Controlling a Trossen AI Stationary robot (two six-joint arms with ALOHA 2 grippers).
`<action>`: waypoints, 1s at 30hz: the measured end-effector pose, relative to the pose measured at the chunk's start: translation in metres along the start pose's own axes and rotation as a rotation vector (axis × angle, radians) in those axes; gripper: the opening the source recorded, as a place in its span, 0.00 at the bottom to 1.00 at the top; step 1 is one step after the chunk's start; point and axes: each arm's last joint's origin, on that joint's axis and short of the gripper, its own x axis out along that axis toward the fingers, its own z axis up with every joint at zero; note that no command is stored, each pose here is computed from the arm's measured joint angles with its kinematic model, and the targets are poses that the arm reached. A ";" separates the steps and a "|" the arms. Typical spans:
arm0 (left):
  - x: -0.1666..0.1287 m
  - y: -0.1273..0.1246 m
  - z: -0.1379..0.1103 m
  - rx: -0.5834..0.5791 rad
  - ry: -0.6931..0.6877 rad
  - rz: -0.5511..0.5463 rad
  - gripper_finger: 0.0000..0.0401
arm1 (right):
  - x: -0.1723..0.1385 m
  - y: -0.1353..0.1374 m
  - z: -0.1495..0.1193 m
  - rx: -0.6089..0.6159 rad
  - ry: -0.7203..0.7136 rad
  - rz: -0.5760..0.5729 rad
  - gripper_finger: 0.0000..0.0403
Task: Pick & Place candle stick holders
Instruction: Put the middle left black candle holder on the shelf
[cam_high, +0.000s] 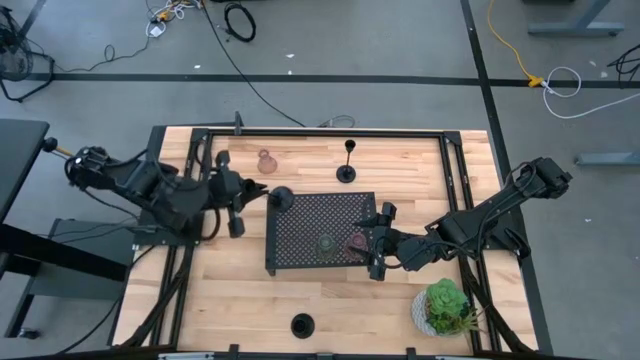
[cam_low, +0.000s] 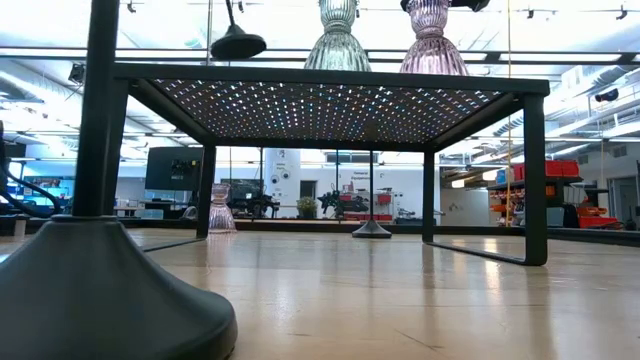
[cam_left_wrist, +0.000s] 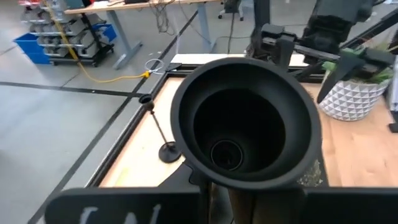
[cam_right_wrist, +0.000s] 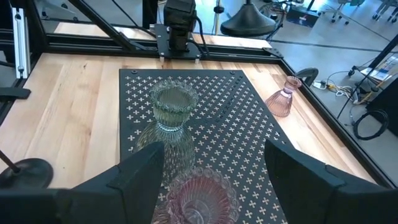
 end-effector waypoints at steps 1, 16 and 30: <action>0.002 0.001 0.002 -0.002 -0.006 -0.013 0.06 | 0.000 0.000 0.000 -0.004 0.000 0.000 0.69; 0.057 0.016 0.013 0.019 -0.015 -0.147 0.06 | 0.000 0.000 0.000 -0.018 -0.003 0.001 0.69; 0.120 0.041 0.009 -0.009 0.031 -0.265 0.06 | 0.000 0.000 0.001 -0.037 -0.003 -0.001 0.69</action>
